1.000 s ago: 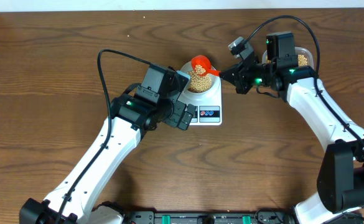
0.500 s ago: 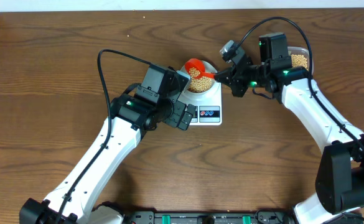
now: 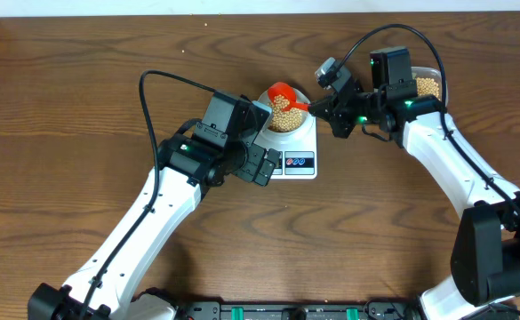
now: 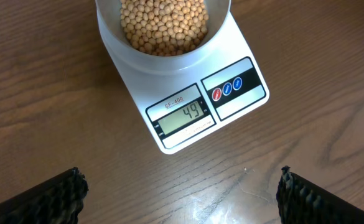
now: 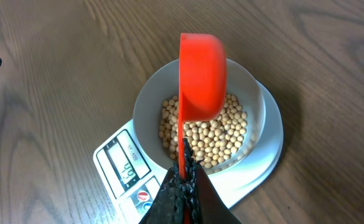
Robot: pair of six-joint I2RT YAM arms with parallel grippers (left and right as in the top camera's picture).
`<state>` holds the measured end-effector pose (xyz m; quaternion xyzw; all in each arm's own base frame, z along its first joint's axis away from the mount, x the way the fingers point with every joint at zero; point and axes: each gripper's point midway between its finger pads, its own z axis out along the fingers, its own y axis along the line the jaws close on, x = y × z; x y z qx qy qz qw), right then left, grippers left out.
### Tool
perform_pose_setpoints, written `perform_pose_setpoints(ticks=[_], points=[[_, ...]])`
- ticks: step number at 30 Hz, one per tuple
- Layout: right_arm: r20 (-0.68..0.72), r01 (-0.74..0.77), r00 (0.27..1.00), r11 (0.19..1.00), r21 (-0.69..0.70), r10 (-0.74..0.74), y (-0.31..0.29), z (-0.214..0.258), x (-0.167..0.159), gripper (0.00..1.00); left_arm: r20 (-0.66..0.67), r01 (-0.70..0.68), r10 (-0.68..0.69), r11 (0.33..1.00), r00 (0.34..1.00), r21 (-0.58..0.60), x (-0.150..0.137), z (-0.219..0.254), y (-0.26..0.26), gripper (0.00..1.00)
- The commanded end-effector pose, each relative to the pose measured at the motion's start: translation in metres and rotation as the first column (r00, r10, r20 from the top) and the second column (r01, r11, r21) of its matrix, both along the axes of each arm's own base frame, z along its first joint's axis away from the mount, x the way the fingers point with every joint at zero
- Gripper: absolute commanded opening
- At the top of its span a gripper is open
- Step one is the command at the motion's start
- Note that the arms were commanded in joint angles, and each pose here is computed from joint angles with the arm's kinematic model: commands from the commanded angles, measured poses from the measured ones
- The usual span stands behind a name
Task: Scoop item into bowl and weigh 50g on scale
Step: 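Tilt the scoop slowly with right gripper, trickling beans into bowl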
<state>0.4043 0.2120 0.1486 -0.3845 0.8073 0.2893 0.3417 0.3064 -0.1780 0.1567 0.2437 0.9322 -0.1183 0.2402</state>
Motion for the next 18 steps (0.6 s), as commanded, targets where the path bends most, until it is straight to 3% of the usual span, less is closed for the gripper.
perform_pose_setpoints(ticks=[1, 9, 18], points=[[0.077, -0.043, 0.996, 0.999, -0.006, 0.044, 0.0037, 0.0162, -0.0013, 0.01, -0.013, 0.006, -0.006, 1.0, 1.0, 0.002, -0.0007, -0.0036, 0.0005, 1.0], [0.07, -0.037, 0.997, 0.999, -0.002, 0.037, 0.0036, 0.0163, -0.0011, 0.01, -0.013, 0.006, -0.006, 1.0, 1.0, 0.002, -0.0007, -0.0036, 0.0005, 1.0], [-0.096, 0.089, 0.992, 0.99, 0.112, -0.078, -0.005, 0.0225, 0.0018, 0.01, -0.013, 0.006, -0.006, 1.0, 1.0, 0.002, -0.0007, -0.0036, 0.0005, 1.0]])
